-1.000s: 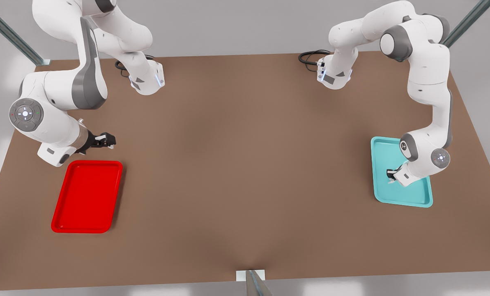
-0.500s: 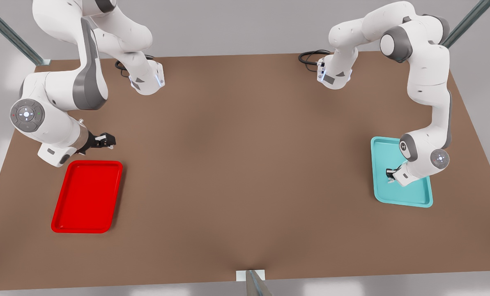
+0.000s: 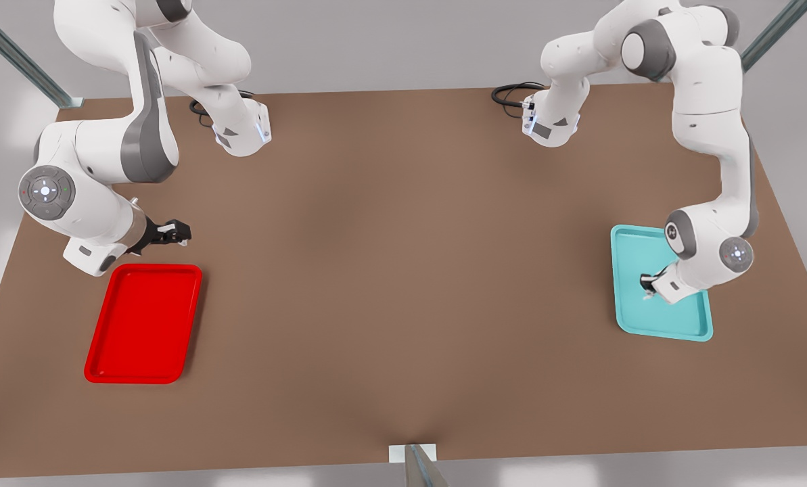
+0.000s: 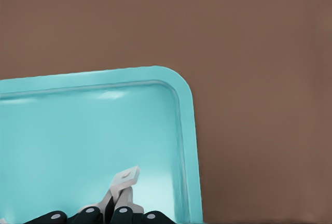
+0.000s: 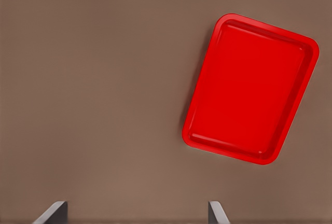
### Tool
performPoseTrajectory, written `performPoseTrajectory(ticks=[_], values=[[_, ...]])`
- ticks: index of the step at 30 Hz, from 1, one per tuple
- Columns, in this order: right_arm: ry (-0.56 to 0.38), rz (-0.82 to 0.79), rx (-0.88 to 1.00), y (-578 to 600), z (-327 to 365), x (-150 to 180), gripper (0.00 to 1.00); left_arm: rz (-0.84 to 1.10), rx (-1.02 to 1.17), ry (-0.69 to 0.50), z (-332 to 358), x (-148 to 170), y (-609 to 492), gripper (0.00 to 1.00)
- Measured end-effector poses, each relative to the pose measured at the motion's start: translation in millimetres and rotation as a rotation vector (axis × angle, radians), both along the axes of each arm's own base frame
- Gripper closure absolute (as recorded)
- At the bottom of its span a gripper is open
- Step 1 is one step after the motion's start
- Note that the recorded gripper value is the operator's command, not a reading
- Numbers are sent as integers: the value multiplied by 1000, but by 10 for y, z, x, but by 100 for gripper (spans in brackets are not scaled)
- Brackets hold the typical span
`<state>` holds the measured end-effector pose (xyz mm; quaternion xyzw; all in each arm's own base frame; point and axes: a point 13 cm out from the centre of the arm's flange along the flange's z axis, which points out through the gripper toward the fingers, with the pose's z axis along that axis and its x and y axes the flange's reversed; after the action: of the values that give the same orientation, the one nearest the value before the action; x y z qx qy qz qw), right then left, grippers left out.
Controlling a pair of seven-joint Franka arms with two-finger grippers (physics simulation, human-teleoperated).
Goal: Take the drainage pipe clamp from the left arm, pass it to the right arm, and place it in the plate on the right side
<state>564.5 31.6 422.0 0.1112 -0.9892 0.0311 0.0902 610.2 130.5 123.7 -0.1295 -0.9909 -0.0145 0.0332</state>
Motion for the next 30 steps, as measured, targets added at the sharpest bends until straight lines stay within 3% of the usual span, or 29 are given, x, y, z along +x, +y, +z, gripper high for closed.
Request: performPoseTrajectory(ticks=[7, 13, 17, 22, 30], values=[[2, 0, 0, 0, -15, 3, 0, -124, 6, -23, 871, 459, -2499, 79], [18, 31, 13, 236, -190, 190, 0, 8, -113, 33, 964, 217, -4887, 79], [52, 138, 83, 1152, -541, 344, 0, 254, -149, 74, 810, -48, -5856, 79], [92, 187, 200, 1966, -1036, 336, 0, 680, -162, 79, 850, -1, -6199, 79], [70, 274, 237, 2840, -1724, 157, 0, 1245, -180, 104, 815, 135, -6472, 79]])
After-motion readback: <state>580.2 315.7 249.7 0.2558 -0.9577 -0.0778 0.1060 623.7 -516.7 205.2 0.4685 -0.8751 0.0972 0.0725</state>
